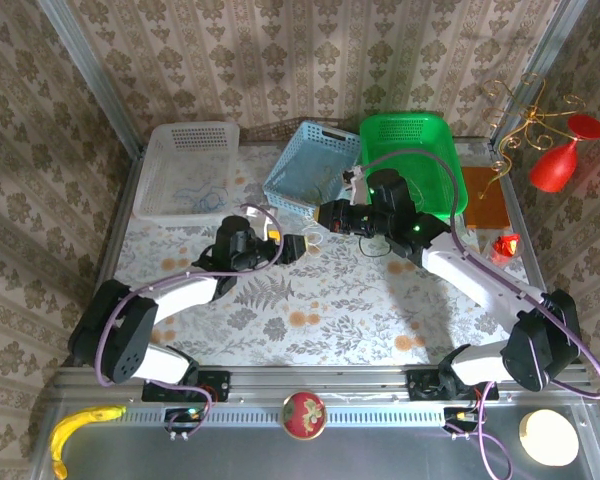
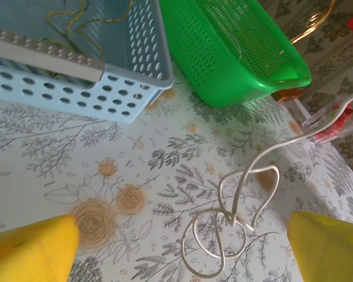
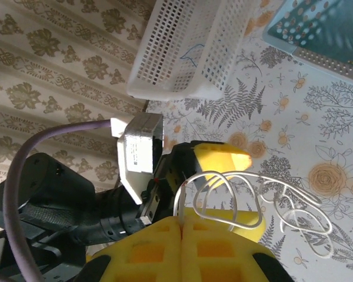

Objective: Untangle the cables

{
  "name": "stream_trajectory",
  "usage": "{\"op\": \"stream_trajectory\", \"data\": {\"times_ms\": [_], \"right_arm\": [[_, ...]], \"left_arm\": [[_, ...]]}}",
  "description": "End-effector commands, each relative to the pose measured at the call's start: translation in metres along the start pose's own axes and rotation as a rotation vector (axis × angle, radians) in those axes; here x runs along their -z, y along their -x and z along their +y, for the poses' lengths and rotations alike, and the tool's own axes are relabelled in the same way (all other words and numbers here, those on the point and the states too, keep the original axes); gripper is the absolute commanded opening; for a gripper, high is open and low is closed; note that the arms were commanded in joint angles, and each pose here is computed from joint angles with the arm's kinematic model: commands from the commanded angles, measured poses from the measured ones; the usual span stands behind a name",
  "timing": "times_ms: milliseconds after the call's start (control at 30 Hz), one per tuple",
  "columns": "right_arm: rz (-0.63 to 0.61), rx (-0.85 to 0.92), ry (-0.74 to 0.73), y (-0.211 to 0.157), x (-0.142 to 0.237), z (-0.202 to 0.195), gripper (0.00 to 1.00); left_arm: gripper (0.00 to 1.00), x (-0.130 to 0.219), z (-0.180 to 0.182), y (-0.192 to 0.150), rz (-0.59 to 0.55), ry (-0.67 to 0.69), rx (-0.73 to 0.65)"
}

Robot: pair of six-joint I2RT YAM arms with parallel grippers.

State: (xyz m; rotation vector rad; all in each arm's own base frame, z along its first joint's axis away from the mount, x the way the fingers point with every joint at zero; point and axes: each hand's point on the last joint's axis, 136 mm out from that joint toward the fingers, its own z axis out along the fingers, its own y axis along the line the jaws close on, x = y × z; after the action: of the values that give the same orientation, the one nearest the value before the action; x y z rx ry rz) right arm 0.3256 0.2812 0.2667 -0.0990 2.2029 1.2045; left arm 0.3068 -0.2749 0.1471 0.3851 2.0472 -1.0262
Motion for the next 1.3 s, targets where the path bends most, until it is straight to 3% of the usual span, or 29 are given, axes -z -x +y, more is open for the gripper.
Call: {"op": "stream_trajectory", "data": {"times_ms": [0,400,467,700,800,967,1267], "right_arm": [[-0.046,0.018,0.089,0.017,0.013,0.031,0.00],[-0.050,-0.007,0.137,0.018,0.016,0.043,0.00],[-0.052,-0.012,0.149,0.018,0.017,0.046,0.00],[-0.092,-0.030,0.177,0.036,0.027,0.053,0.00],[-0.140,-0.037,0.175,0.054,0.037,0.051,0.00],[-0.245,-0.042,0.145,0.088,0.059,0.040,0.00],[-0.417,-0.028,0.072,0.132,0.098,0.024,0.00]], "left_arm": [[0.92,-0.005,-0.023,0.023,-0.060,-0.089,-0.057],[0.91,-0.026,-0.035,0.027,-0.052,-0.163,-0.068],[0.83,-0.029,-0.036,0.028,-0.059,-0.174,-0.065],[0.32,-0.035,-0.035,0.026,-0.074,-0.200,-0.037],[0.15,-0.033,-0.031,0.020,-0.070,-0.192,-0.025],[0.01,-0.024,-0.024,0.004,-0.058,-0.170,-0.004],[0.00,-0.009,-0.012,-0.026,-0.029,-0.137,0.035]]}}
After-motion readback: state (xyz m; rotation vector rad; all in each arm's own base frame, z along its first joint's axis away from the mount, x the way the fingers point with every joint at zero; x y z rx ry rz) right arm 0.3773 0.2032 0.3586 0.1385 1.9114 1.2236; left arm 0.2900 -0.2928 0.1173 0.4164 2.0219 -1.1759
